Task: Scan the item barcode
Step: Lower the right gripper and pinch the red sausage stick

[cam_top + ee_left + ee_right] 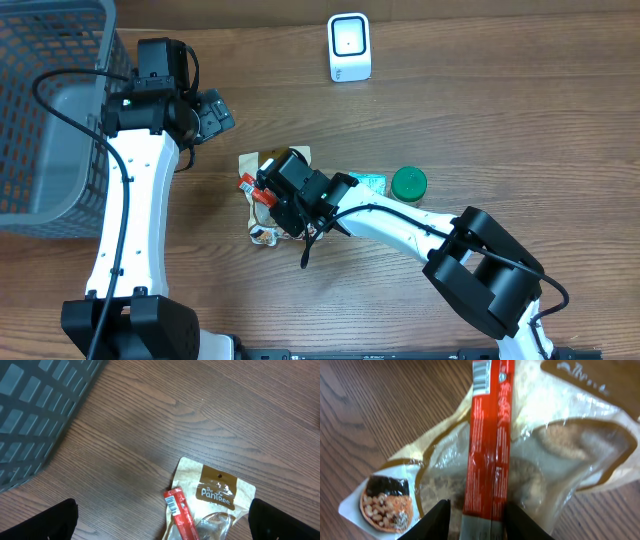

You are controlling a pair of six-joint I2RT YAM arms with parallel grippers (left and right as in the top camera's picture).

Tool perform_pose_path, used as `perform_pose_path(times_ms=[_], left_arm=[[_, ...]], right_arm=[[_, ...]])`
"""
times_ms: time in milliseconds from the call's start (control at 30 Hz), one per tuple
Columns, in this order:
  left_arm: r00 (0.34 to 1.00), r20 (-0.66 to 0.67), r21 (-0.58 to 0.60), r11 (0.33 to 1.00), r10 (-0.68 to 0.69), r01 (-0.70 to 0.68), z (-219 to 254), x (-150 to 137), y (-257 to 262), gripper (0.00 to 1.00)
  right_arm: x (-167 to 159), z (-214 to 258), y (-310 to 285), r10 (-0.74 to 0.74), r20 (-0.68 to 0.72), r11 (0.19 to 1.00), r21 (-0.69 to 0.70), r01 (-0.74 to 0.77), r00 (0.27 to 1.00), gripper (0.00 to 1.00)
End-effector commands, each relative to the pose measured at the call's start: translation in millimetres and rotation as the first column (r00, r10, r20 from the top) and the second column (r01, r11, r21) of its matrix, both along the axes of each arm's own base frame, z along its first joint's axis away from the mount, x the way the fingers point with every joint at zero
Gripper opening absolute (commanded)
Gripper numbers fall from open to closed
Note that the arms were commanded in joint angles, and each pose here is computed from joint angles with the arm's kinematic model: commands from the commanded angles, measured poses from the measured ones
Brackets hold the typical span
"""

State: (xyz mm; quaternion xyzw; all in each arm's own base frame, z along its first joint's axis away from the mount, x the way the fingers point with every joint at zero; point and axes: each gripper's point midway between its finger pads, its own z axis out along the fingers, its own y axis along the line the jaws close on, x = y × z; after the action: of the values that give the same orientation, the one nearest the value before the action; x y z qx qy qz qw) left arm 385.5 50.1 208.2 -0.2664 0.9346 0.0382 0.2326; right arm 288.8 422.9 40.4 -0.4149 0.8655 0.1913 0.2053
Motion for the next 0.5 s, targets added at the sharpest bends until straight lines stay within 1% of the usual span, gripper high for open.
perform_pose_path(times_ms=[0,67,233,467], left_arm=[[1.0,0.021,0.017,1.0,0.004,-0.004,9,-1,3,1.0],[1.0,0.022,0.017,1.0,0.003,-0.004,9,-1,3,1.0],[1.0,0.022,0.017,1.0,0.004,-0.004,9,-1,3,1.0],[1.0,0.021,0.017,1.0,0.004,-0.004,9,-1,3,1.0]], right_arm=[[6,5,5,-0.002,0.02,1.0,0.026,0.002,1.0,0.42],[9,7,6,-0.007,0.034,1.0,0.031,0.006,0.999,0.44],[20,5,-1,-0.049,0.087,0.999,-0.006,0.05,0.995,0.44],[16,3,-1,-0.039,0.069,0.999,-0.006,0.04,0.997,0.43]])
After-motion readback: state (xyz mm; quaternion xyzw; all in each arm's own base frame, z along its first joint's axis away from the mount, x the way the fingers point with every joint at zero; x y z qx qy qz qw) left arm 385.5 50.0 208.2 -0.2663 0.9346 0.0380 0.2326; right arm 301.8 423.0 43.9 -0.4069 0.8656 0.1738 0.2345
